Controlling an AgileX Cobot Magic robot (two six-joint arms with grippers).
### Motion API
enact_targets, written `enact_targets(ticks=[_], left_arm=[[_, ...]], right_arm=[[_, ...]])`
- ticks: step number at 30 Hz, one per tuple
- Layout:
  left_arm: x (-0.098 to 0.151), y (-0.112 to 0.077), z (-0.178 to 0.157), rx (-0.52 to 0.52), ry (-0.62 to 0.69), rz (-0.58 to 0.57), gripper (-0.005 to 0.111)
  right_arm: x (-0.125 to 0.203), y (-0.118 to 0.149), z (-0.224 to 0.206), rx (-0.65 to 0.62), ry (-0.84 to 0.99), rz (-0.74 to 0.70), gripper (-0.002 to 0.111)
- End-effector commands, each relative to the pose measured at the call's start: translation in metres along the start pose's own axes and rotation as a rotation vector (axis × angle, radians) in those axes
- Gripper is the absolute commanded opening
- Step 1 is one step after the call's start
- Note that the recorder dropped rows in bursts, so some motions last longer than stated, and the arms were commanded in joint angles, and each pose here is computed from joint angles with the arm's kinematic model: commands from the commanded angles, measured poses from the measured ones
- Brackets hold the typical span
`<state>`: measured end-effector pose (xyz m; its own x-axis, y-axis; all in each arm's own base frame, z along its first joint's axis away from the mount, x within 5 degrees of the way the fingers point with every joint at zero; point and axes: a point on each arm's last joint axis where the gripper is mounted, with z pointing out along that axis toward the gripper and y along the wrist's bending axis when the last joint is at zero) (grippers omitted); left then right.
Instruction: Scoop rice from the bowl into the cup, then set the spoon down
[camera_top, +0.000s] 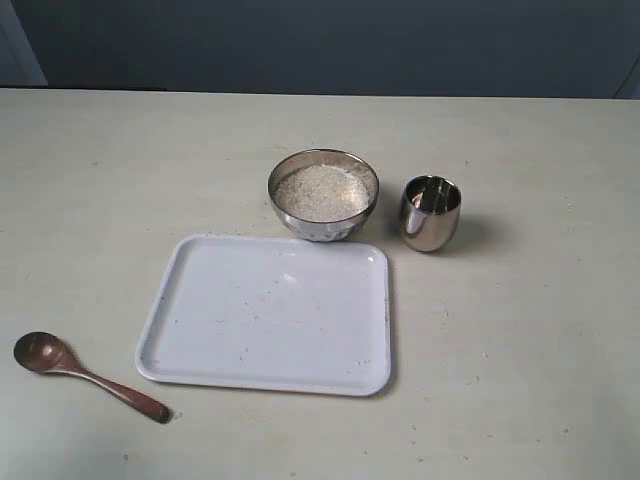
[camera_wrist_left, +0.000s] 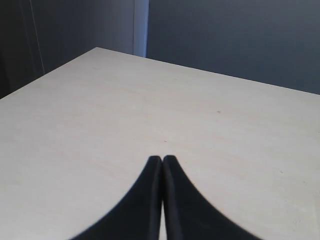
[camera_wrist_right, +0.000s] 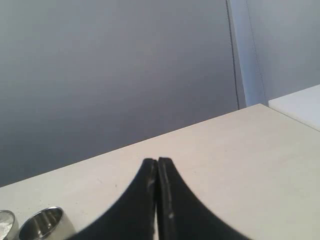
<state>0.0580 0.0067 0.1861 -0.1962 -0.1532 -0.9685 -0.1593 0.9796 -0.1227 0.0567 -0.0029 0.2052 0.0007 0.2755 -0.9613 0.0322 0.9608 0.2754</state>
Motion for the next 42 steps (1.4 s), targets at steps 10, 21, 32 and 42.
enact_targets(ticks=[10, 21, 32, 42], left_arm=[[-0.002, 0.0, 0.0, 0.004, -0.014, -0.008, 0.001], [-0.002, 0.0, 0.0, 0.004, -0.014, -0.008, 0.001], [-0.002, 0.0, 0.0, 0.004, -0.014, -0.008, 0.001], [-0.002, 0.0, 0.0, 0.003, -0.014, -0.004, 0.001]], right_arm=[[-0.014, 0.01, -0.002, -0.117, -0.161, 0.099, -0.001], [-0.032, 0.016, -0.008, -0.27, -0.309, 0.511, -0.001], [-0.162, 0.094, 0.034, -0.536, -0.155, -0.3, -0.001], [-0.196, 0.168, 0.189, -0.989, 0.262, -0.21, -0.001]])
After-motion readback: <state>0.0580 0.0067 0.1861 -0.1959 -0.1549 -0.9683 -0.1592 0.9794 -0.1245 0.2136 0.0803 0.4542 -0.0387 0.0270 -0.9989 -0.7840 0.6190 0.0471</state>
